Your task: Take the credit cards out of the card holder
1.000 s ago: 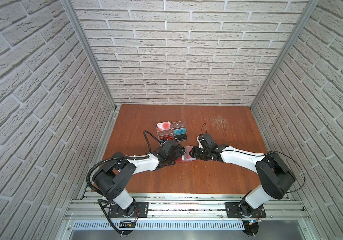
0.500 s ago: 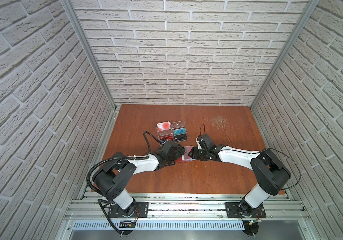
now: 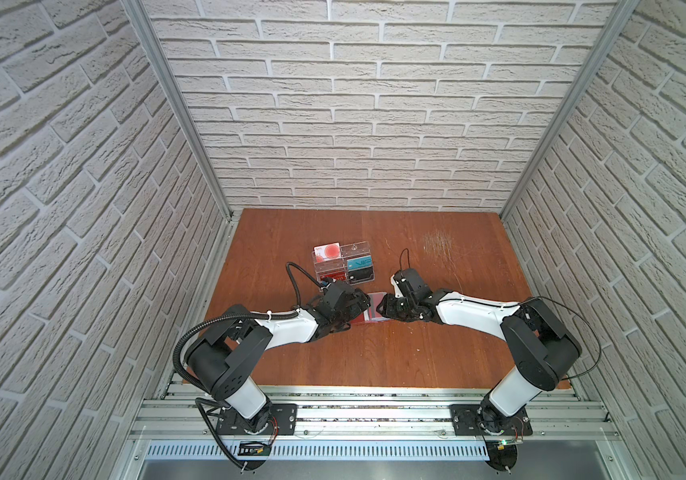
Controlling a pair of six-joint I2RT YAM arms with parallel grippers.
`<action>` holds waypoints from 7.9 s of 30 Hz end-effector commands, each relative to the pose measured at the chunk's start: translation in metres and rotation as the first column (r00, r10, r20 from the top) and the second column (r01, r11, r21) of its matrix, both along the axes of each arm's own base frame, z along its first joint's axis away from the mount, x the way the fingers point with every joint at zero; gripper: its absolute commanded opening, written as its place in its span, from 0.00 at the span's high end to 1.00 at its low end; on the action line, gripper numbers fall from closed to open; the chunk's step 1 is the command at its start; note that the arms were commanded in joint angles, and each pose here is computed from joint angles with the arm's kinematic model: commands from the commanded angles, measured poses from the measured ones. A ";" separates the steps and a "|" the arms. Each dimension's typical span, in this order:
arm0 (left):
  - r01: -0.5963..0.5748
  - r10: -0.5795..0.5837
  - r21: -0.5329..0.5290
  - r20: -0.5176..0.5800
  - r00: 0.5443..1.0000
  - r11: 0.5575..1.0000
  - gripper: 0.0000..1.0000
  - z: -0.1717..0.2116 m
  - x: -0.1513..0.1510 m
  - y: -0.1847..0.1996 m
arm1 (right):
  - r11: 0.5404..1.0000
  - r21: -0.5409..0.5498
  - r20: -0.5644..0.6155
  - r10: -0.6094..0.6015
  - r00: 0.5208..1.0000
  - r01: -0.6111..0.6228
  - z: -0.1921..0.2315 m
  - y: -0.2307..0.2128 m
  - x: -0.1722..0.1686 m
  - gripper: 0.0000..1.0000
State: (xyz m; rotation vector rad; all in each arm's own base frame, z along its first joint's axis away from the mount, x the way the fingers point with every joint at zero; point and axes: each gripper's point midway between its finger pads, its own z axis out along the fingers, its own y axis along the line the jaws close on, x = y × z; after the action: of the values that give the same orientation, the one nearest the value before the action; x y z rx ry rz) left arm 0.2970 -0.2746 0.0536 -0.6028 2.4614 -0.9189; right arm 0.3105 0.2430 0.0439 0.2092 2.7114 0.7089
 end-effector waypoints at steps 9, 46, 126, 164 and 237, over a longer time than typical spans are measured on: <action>-0.015 0.016 0.023 -0.048 0.999 1.000 0.02 -0.022 -0.010 0.009 | 0.999 0.034 0.045 0.028 0.999 -0.030 0.024 0.015 0.001 0.61; -0.064 0.062 -0.044 -0.053 0.997 0.997 0.02 -0.010 -0.008 0.043 | 0.990 0.068 0.038 0.117 0.992 -0.120 0.021 0.077 -0.001 0.65; -0.097 0.097 -0.227 -0.009 0.995 0.969 0.02 0.052 0.028 0.053 | 0.981 0.161 0.043 0.106 0.993 -0.112 0.022 0.067 0.001 0.45; -0.127 0.104 -0.204 -0.120 0.987 0.971 0.02 -0.017 0.020 0.047 | 0.990 0.127 0.021 0.063 0.998 -0.065 -0.016 0.067 -0.002 0.39; -0.163 0.129 -0.202 -0.170 0.977 0.966 0.02 -0.037 0.001 0.062 | 0.859 0.496 0.177 0.044 0.983 -0.128 0.006 0.103 0.014 0.55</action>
State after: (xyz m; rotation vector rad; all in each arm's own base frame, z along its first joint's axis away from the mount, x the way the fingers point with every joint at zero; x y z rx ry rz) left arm 0.3239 -0.2278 0.0580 -0.8652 2.2861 -1.2462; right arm 0.3238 0.3527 0.0375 0.1575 2.3840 1.3922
